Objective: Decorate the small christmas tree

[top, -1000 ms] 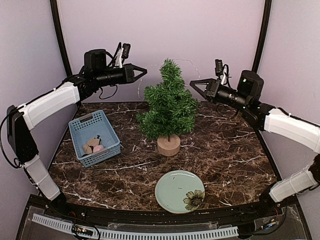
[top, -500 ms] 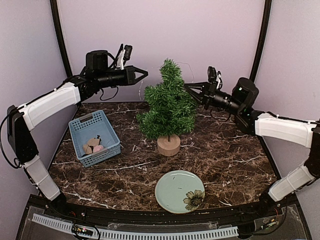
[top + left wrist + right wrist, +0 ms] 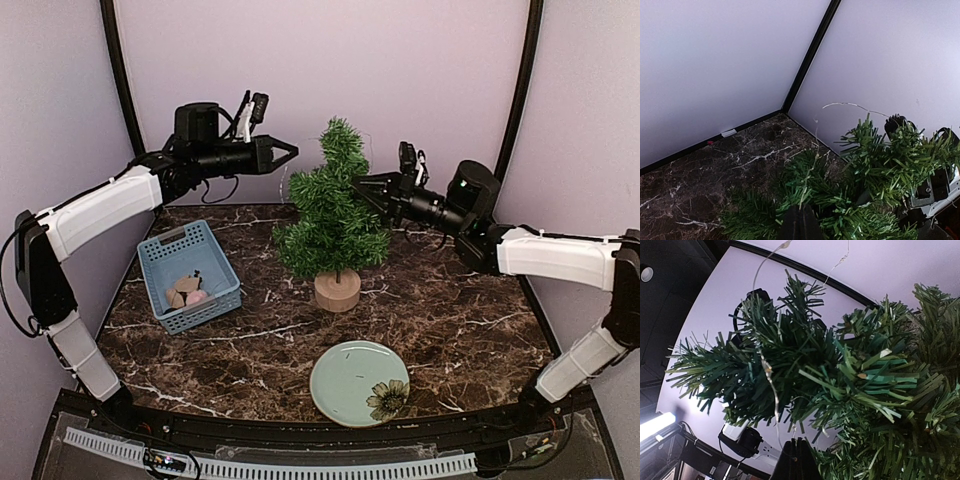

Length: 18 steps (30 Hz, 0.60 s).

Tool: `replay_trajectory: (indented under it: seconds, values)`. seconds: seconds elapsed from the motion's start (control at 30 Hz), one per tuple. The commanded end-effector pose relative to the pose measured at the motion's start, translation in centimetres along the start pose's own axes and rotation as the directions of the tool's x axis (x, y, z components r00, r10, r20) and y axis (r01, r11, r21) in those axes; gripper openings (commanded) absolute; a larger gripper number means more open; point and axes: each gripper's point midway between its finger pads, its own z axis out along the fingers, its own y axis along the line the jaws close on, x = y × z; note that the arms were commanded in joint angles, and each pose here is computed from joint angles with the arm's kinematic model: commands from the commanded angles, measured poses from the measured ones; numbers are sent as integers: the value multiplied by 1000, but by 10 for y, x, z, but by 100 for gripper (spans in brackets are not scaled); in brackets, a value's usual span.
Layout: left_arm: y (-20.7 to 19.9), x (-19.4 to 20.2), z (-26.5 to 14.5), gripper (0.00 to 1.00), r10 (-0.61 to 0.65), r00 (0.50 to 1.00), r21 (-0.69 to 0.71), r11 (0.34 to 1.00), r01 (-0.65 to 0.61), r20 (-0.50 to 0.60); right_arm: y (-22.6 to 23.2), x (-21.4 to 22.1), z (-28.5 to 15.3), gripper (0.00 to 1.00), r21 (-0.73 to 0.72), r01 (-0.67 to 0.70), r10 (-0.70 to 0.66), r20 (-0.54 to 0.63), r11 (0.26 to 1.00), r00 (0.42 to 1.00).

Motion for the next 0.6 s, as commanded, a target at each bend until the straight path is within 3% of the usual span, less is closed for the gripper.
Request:
replay_trajectory:
  seconds: [0.0,0.1,0.57]
  values:
    - [-6,-3,-6,0,31,999,-4,1000,-31,12,25,-5,1,0,-110,52,-49,25,993,998]
    - [-5,-5,-7,0,36,999,-13,999,-36,17,38,-3,0,0,-139,74,-74,5,988,997]
    - [-5,-5,-6,0,48,999,-11,999,-48,17,17,9,-33,0,32,75,-75,-24,997,997]
